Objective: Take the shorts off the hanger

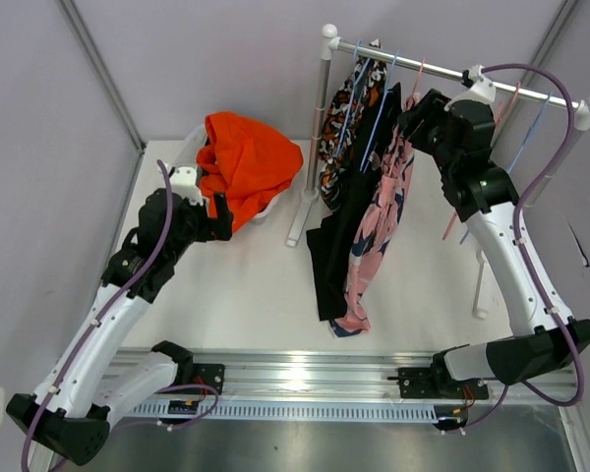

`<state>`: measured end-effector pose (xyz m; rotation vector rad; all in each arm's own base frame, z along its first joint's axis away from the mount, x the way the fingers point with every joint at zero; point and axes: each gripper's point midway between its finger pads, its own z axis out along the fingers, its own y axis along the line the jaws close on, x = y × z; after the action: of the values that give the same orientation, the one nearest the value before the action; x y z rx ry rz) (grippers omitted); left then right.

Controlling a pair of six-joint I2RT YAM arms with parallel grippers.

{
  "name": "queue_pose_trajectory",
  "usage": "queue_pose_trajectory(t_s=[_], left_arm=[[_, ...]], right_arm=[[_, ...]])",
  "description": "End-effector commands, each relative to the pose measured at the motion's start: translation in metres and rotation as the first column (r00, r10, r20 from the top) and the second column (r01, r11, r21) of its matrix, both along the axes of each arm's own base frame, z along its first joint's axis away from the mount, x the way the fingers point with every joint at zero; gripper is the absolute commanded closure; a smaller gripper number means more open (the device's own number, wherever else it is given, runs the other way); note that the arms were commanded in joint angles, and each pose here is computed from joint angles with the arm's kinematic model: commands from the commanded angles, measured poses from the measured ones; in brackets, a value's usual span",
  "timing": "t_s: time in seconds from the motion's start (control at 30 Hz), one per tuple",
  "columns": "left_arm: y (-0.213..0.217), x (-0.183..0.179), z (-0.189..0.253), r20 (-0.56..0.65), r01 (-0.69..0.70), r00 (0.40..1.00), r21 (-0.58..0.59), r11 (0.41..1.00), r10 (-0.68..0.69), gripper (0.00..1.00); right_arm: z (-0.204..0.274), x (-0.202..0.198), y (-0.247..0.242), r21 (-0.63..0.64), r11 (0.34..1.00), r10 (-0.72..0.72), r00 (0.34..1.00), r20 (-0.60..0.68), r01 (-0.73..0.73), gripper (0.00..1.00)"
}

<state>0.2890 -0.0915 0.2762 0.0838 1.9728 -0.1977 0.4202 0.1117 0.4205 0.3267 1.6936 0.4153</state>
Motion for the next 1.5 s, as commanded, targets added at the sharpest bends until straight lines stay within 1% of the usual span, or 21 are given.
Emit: queue_pose_trajectory(t_s=[0.0, 0.1, 0.13, 0.3, 0.4, 0.43, 0.53, 0.7, 0.83, 0.93, 1.0, 1.03, 1.1, 1.13, 1.2, 1.23, 1.3, 1.33, 1.37, 1.4, 1.47], left_arm=[[-0.006, -0.001, 0.014, 0.086, 0.023, 0.996, -0.067, 0.998, -0.017, 0.01], [-0.007, 0.001, 0.009, 0.086, 0.029, 0.996, -0.08, 0.996, -0.022, 0.01], [-0.007, 0.001, 0.008, 0.076, 0.024, 0.997, -0.079, 0.997, -0.018, 0.01], [-0.005, 0.0, -0.001, 0.054, 0.022, 0.998, -0.062, 0.998, -0.019, 0.01], [-0.003, -0.001, -0.003, 0.054, 0.016, 0.998, -0.057, 0.998, -0.013, 0.01], [-0.003, 0.0, -0.003, 0.056, 0.016, 0.998, -0.056, 0.998, -0.013, 0.01], [-0.004, 0.0, -0.003, 0.055, 0.019, 0.998, -0.053, 0.998, -0.016, 0.01], [-0.016, -0.004, 0.001, 0.073, 0.097, 0.993, -0.064, 0.993, -0.092, 0.01], [-0.044, -0.013, 0.029, 0.158, 0.261, 0.957, -0.109, 0.959, -0.242, 0.01], [-0.082, -0.032, 0.065, 0.227, 0.429, 0.89, -0.128, 0.894, -0.394, 0.01], [-0.11, -0.044, 0.078, 0.262, 0.538, 0.831, -0.152, 0.829, -0.491, 0.01], [-0.133, -0.058, 0.085, 0.283, 0.609, 0.781, -0.154, 0.778, -0.556, 0.01], [-0.161, -0.065, 0.101, 0.329, 0.673, 0.724, -0.144, 0.726, -0.606, 0.01], [-0.183, -0.082, 0.11, 0.351, 0.733, 0.665, -0.137, 0.666, -0.66, 0.01], [-0.208, -0.092, 0.133, 0.415, 0.783, 0.6, -0.127, 0.61, -0.684, 0.01], [-0.232, -0.102, 0.126, 0.402, 0.818, 0.56, -0.13, 0.561, -0.724, 0.01], [-0.259, -0.119, 0.144, 0.452, 0.864, 0.487, -0.128, 0.486, -0.747, 0.01], [-0.276, -0.118, 0.133, 0.427, 0.87, 0.482, -0.129, 0.476, -0.765, 0.01], [-0.284, -0.121, 0.144, 0.446, 0.879, 0.464, -0.12, 0.462, -0.765, 0.01], [-0.296, -0.13, 0.14, 0.435, 0.892, 0.441, -0.117, 0.436, -0.785, 0.01], [-0.319, -0.131, 0.131, 0.408, 0.903, 0.423, -0.113, 0.416, -0.809, 0.01]], right_arm=[[0.016, -0.002, -0.005, 0.013, 0.999, -0.034, 0.997, 0.063, 0.033, 0.44], [0.0, 0.005, 0.001, 0.007, 1.0, -0.028, 0.999, 0.029, 0.028, 0.52], [-0.004, 0.007, 0.002, 0.007, 1.0, -0.03, 0.999, 0.02, 0.03, 0.6], [-0.025, 0.017, 0.014, -0.001, 1.0, -0.016, 1.0, -0.025, 0.016, 0.61], [-0.027, 0.018, 0.02, -0.006, 1.0, -0.015, 0.999, -0.028, 0.014, 0.74], [-0.028, 0.018, 0.02, -0.009, 1.0, -0.023, 0.999, -0.03, 0.023, 0.85], [-0.02, 0.015, 0.02, -0.009, 1.0, -0.029, 0.999, -0.016, 0.029, 1.0], [0.003, 0.003, 0.014, -0.011, 0.999, -0.052, 0.999, 0.017, 0.052, 1.0], [0.039, -0.02, 0.0, 0.005, 0.997, -0.083, 0.994, 0.076, 0.083, 1.0], [0.061, -0.037, -0.009, 0.017, 0.994, -0.108, 0.988, 0.11, 0.107, 1.0], [0.075, -0.052, -0.016, 0.037, 0.993, -0.12, 0.983, 0.139, 0.115, 1.0], [0.078, -0.057, -0.019, 0.047, 0.991, -0.128, 0.982, 0.142, 0.123, 1.0], [0.083, -0.069, -0.024, 0.066, 0.99, -0.134, 0.979, 0.151, 0.125, 1.0], [0.083, -0.073, -0.024, 0.083, 0.989, -0.133, 0.98, 0.148, 0.122, 1.0], [0.082, -0.08, -0.025, 0.099, 0.988, -0.129, 0.981, 0.148, 0.115, 1.0], [0.082, -0.083, -0.024, 0.113, 0.988, -0.125, 0.981, 0.147, 0.109, 1.0], [0.077, -0.086, -0.023, 0.117, 0.988, -0.118, 0.983, 0.142, 0.102, 1.0], [0.076, -0.087, -0.023, 0.123, 0.987, -0.119, 0.983, 0.139, 0.102, 1.0], [0.074, -0.088, -0.023, 0.123, 0.988, -0.114, 0.984, 0.136, 0.098, 1.0], [0.072, -0.088, -0.022, 0.123, 0.988, -0.113, 0.985, 0.13, 0.097, 1.0], [0.071, -0.089, -0.021, 0.126, 0.988, -0.105, 0.986, 0.13, 0.089, 1.0]])
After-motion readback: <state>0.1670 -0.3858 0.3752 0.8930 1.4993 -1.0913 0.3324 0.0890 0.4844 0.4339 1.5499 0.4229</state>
